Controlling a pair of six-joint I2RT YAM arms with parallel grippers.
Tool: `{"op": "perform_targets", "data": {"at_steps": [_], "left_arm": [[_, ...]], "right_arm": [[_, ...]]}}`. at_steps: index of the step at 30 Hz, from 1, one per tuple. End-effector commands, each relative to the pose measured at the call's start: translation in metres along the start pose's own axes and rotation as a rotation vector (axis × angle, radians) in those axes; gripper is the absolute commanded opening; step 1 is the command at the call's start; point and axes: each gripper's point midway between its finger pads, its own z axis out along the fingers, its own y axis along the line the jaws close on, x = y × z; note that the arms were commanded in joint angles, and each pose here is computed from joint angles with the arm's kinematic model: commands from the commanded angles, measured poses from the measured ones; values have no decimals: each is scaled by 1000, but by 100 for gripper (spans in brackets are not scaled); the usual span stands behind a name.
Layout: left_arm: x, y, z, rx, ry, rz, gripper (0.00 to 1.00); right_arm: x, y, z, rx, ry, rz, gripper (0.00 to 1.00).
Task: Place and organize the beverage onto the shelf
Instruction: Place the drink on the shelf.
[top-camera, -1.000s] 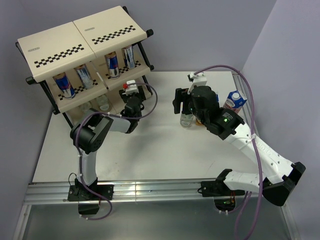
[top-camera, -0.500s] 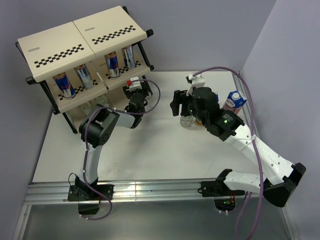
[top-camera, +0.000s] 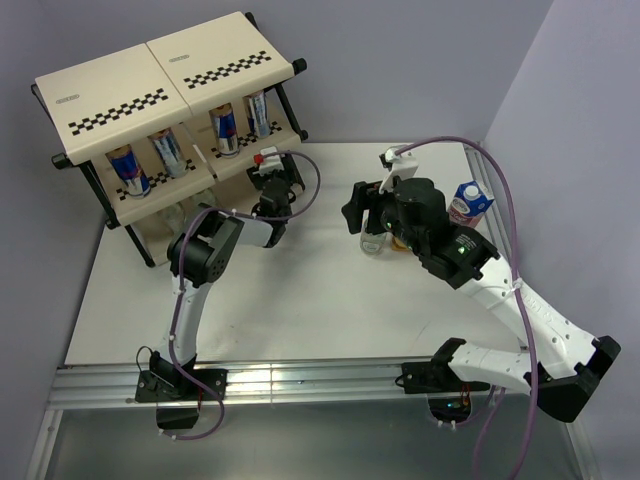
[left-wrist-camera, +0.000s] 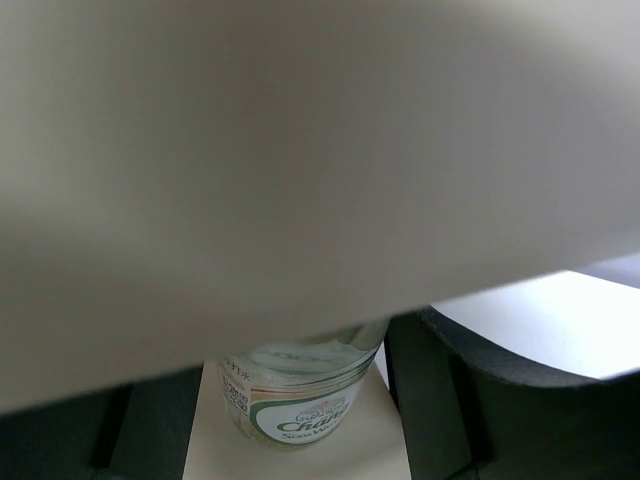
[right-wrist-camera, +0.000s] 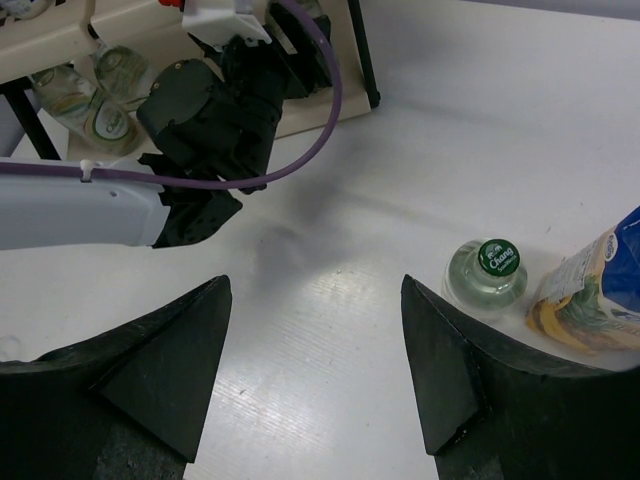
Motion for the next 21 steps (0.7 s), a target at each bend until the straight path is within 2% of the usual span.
{"op": "perform_targets", "data": {"at_steps": [1,6,13,15,16,21], "left_arm": [[-67,-21,14,32,-178,-177,0],[-62,-23,15,48,-161,-175,3],[-57,-19,7,51,-146,-173,36],[-54,-18,6,48,-140,-162,42],[-52,-17,5,43,-137,-158,49],[-47,-13,-1,34,-137,-148,55]], "right_arm": [[-9,4,-2,-23,-39,6,76],[-10,4,-3,-28,-44,5,76],[-10,4,-3,-28,-45,6,76],[-9,4,-4,-29,-43,5,76],[-11,4,-5,-31,-49,7,76],[-10,4,-5,-33,-50,7,76]]}}
